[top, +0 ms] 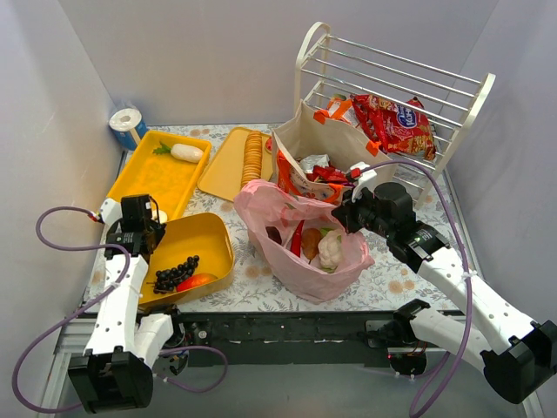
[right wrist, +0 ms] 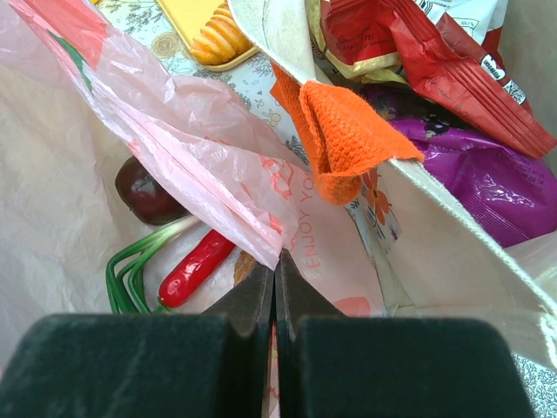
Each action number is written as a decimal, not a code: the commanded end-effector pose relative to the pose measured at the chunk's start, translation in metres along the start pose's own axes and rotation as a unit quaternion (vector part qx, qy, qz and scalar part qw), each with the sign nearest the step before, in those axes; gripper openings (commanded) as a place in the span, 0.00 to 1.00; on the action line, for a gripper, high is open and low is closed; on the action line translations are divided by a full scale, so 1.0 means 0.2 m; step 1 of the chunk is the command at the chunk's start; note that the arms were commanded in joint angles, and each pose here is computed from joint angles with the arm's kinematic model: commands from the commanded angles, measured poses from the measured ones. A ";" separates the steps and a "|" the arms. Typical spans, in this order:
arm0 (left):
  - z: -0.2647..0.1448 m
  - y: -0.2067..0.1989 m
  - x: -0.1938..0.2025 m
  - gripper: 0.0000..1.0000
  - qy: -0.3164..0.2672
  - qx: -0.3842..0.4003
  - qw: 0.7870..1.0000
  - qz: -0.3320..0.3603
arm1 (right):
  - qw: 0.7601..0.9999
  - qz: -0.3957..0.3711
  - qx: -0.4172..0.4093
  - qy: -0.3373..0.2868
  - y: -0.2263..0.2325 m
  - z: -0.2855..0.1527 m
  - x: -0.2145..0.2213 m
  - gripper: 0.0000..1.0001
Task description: Place the mixed food into the grocery bags and tie them
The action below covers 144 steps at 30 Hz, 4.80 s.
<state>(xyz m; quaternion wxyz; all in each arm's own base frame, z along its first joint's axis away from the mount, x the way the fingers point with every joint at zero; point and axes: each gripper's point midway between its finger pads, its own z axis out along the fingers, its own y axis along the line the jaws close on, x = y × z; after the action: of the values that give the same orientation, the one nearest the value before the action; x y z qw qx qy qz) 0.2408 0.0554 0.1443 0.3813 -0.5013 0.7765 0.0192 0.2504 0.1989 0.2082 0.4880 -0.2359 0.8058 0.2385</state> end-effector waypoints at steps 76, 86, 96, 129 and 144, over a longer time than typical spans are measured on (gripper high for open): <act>0.37 0.14 0.16 0.54 0.025 -0.242 0.945 0.220 | 0.998 -0.028 0.000 -0.061 0.00 -0.02 -0.16 0.01; 0.13 -0.23 0.22 0.24 0.084 0.001 0.971 0.226 | 0.999 -0.015 0.007 -0.029 -0.02 0.04 -0.10 0.01; -0.82 -1.04 0.10 0.19 0.037 0.495 0.830 0.254 | 0.999 -0.002 0.041 0.008 -0.08 0.10 -0.06 0.01; -1.54 -1.27 1.00 0.98 0.043 0.654 0.595 0.466 | 0.996 0.007 0.084 0.032 -0.14 0.04 -0.10 0.01; -1.07 -1.65 -0.10 0.98 -0.031 0.619 0.741 0.259 | 0.998 -0.068 0.006 -0.009 0.02 -0.04 -0.51 0.67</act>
<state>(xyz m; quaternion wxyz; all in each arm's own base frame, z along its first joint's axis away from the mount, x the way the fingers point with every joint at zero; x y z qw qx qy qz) 0.3509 -0.2444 0.4312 0.6106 0.1613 0.6876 -0.3583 0.2892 0.1958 0.2443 0.4669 -0.2340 0.8372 0.1624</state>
